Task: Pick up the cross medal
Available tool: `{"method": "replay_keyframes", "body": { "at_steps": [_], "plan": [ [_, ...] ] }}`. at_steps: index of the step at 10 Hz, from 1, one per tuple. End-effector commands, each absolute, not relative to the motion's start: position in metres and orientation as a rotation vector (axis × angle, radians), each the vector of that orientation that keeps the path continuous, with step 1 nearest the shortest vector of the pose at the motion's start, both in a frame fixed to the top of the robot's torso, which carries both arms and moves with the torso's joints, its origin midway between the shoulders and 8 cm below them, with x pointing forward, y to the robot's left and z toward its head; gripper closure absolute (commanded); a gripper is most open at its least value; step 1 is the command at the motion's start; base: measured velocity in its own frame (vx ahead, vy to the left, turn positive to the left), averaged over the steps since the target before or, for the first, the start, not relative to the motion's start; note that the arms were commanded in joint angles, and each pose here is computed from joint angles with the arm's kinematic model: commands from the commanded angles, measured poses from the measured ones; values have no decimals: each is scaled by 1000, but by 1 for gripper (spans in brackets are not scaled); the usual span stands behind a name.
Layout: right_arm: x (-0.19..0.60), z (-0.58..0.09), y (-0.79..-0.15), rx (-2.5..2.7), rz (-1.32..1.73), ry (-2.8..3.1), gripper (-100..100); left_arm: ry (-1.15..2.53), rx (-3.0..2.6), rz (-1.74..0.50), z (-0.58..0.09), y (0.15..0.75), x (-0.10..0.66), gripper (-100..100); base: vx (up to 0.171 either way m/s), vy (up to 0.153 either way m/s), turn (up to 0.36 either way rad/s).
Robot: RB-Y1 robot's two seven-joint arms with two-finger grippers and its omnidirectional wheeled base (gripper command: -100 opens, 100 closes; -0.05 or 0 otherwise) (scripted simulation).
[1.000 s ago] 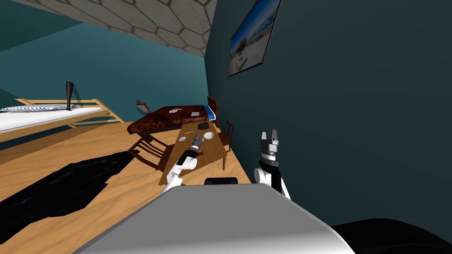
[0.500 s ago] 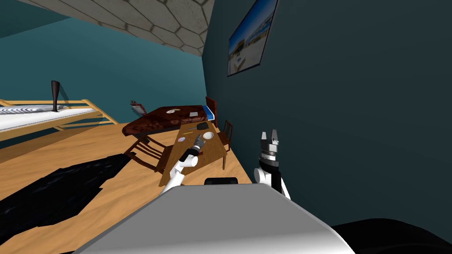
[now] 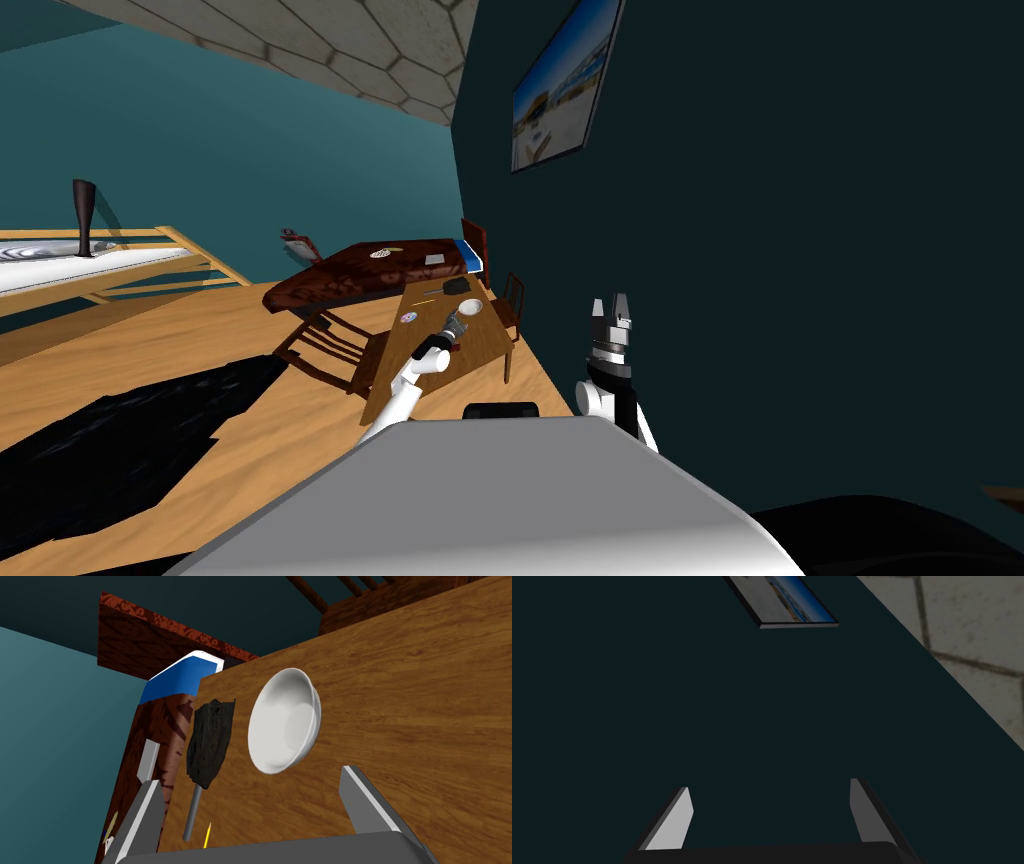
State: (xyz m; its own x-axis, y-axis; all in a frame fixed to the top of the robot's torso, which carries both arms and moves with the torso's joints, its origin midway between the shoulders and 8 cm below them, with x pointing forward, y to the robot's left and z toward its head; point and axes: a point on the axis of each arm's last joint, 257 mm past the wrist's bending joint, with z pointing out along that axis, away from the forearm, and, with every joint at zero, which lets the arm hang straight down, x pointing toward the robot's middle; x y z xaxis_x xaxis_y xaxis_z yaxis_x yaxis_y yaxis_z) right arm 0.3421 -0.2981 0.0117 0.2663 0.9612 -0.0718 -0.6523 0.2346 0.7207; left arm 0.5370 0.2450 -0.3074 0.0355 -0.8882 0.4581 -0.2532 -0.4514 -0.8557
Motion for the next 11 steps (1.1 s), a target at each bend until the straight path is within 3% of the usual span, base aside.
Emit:
{"method": "replay_keyframes", "body": {
  "at_steps": [1,11],
  "plan": [
    [342,12,-298,642,1196,579,0,1167,-1809,-1422,-326,246,537,-100,-21,31,-48],
    [342,12,-298,642,1196,579,0,1166,-2120,-1317,-394,257,539,-100,-16,23,-44]
  ]
}}
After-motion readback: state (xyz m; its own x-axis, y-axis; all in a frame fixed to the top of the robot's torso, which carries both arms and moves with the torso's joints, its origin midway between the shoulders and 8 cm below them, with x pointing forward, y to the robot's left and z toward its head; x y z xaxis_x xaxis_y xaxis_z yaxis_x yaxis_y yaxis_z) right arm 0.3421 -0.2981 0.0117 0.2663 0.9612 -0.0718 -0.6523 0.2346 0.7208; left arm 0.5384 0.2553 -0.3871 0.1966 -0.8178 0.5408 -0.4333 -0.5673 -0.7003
